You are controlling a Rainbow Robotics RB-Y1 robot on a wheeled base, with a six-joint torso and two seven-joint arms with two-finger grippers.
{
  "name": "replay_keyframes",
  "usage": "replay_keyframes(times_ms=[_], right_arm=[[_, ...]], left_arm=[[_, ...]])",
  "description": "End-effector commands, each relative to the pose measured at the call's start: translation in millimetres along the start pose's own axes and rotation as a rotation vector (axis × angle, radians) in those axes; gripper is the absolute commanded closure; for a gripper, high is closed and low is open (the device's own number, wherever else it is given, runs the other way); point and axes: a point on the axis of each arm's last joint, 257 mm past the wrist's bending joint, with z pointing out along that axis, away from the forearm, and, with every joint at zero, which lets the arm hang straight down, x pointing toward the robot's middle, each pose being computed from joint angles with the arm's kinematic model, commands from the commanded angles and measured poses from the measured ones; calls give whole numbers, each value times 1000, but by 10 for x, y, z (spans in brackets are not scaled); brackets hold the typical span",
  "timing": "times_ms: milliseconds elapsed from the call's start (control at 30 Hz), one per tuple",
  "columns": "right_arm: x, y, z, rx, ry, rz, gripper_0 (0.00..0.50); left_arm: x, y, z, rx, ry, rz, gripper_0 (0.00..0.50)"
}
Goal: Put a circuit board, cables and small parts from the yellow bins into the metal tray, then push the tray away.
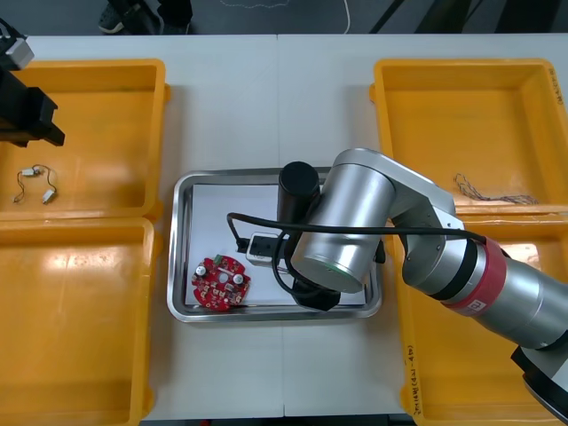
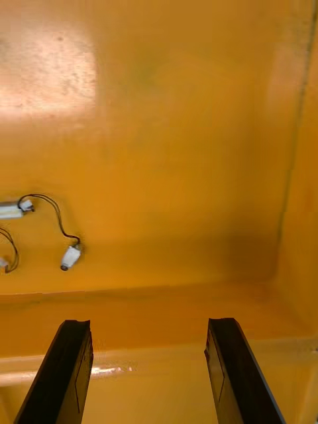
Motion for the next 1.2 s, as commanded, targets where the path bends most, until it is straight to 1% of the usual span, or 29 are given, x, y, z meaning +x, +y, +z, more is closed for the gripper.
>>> replay_keyframes(times_ms=[33, 67, 100, 167, 233, 333, 433, 633, 700, 733, 767, 800, 833, 900, 933, 1000, 1067, 1200], right_arm=[[-178, -59, -49, 25, -23, -48, 500], [-168, -53, -20, 23, -16, -49, 500], [-174, -47, -2, 25, -17, -54, 500], [-200, -54, 10, 31, -24, -57, 500], [-204, -61, 22, 32, -26, -56, 500], [-202, -44, 27, 28, -24, -59, 500], [-197, -18, 39, 23, -22, -62, 500], [-181, -7, 54, 22, -16, -61, 500], [-184, -20, 50, 26, -16, -63, 361], [-184, -20, 50, 26, -16, -63, 332], [-183, -24, 50, 28, -16, -66, 274], [-176, -28, 55, 29, -16, -64, 227], [-172, -27, 55, 29, -14, -63, 206], [-173, -19, 55, 26, -15, -60, 133], [-167, -20, 57, 25, -14, -60, 118], [-161, -22, 52, 23, -14, -59, 70], [-165, -50, 25, 29, -20, -54, 67], [-165, -101, -60, 19, -33, -31, 65]], left_arm=[[-374, 326, -278, -65, -106, -65, 0], [-396, 384, -258, -81, -107, -54, 0], [-396, 435, -223, -95, -100, -44, 0], [-412, 505, -189, -107, -92, -30, 0], [-426, 583, -137, -111, -88, -22, 0], [-453, 699, -46, -115, -92, -4, 0], [-459, 833, 24, -121, -94, 34, 0], [-416, 973, 108, -137, -74, 133, 0], [-389, 1001, 133, -142, -64, 173, 0], [-382, 1008, 138, -144, -61, 183, 0], [-375, 1027, 150, -148, -59, 203, 0], [-363, 1046, 168, -150, -55, 222, 0], [-367, 1064, 167, -154, -56, 232, 0], [-353, 1117, 197, -165, -55, 270, 0], [-349, 1127, 204, -168, -54, 279, 0], [-335, 1162, 243, -174, -55, 309, 0], [-323, 1203, 272, -180, -56, 319, 0], [-308, 1268, 355, -187, -70, 328, 0]])
